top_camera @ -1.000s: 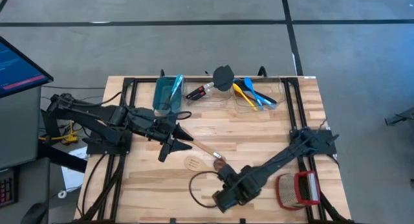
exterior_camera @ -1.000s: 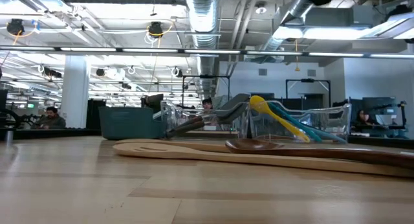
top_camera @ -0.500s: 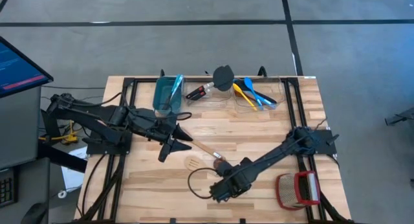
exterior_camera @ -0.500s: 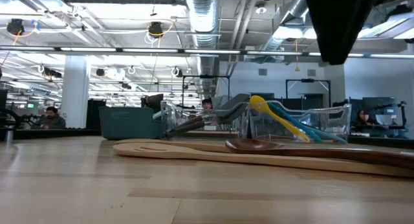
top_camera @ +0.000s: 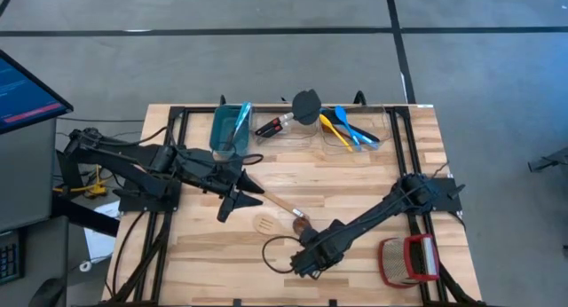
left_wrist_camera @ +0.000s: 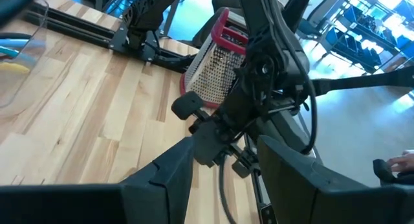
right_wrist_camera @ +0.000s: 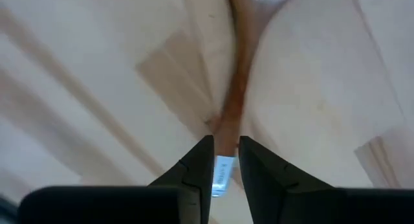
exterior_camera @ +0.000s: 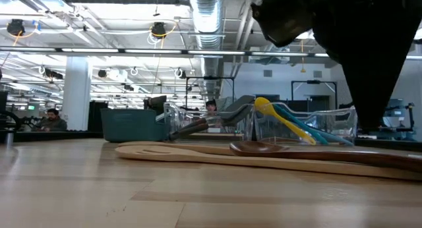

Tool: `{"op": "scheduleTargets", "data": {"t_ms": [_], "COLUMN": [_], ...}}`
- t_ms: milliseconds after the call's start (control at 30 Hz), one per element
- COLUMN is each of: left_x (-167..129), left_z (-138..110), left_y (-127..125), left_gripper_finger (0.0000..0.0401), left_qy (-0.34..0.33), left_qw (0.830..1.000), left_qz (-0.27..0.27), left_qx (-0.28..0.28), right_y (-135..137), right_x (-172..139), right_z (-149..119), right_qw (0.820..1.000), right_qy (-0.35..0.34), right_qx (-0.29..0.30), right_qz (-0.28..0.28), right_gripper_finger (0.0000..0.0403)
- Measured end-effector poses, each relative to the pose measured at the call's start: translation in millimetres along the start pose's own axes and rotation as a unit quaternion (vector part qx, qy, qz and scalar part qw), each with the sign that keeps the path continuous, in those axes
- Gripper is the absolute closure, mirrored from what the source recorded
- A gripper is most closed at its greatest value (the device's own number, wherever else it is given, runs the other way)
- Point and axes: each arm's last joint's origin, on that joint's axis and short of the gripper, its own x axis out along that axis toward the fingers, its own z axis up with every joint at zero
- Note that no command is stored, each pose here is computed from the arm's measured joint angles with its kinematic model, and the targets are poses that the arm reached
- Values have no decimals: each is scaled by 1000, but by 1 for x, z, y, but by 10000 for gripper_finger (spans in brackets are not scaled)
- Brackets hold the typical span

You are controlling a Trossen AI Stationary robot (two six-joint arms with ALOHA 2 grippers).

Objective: Pick & Place Kitchen Items
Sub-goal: Put the brown serving spoon into the right transparent bin

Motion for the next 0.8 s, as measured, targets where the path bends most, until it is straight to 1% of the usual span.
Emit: {"op": "scheduleTargets", "data": {"t_ms": [67, 233, 367, 467, 567, 667, 800], "left_x": [0, 0, 0, 0, 0, 0, 0], "left_z": [0, 0, 0, -1, -1, 0, 0], "left_y": [0, 0, 0, 0, 0, 0, 0], "left_gripper_finger": [242, 242, 242, 242, 242, 242, 242], "left_qy": [1, 2, 3, 3, 3, 2, 3], "left_qw": [1000, 1000, 1000, 1000, 1000, 1000, 1000], "left_qz": [1, 1, 1, 2, 2, 2, 2], "left_qx": [0, 0, 0, 0, 0, 0, 0], "right_y": [1, -5, -19, -31, -37, -37, -34], "right_x": [0, 0, -2, -12, -25, -40, -45], "right_z": [1, 2, 0, -3, -3, -2, 1], "right_qw": [1000, 999, 1000, 999, 995, 989, 983], "right_qy": [-3, -3, -9, -32, -49, -74, -104], "right_qx": [-11, -35, -25, 3, 34, 33, 31], "right_qz": [8, 5, 14, 43, 84, 126, 147], "right_gripper_finger": [335, 335, 335, 335, 335, 335, 335]}}
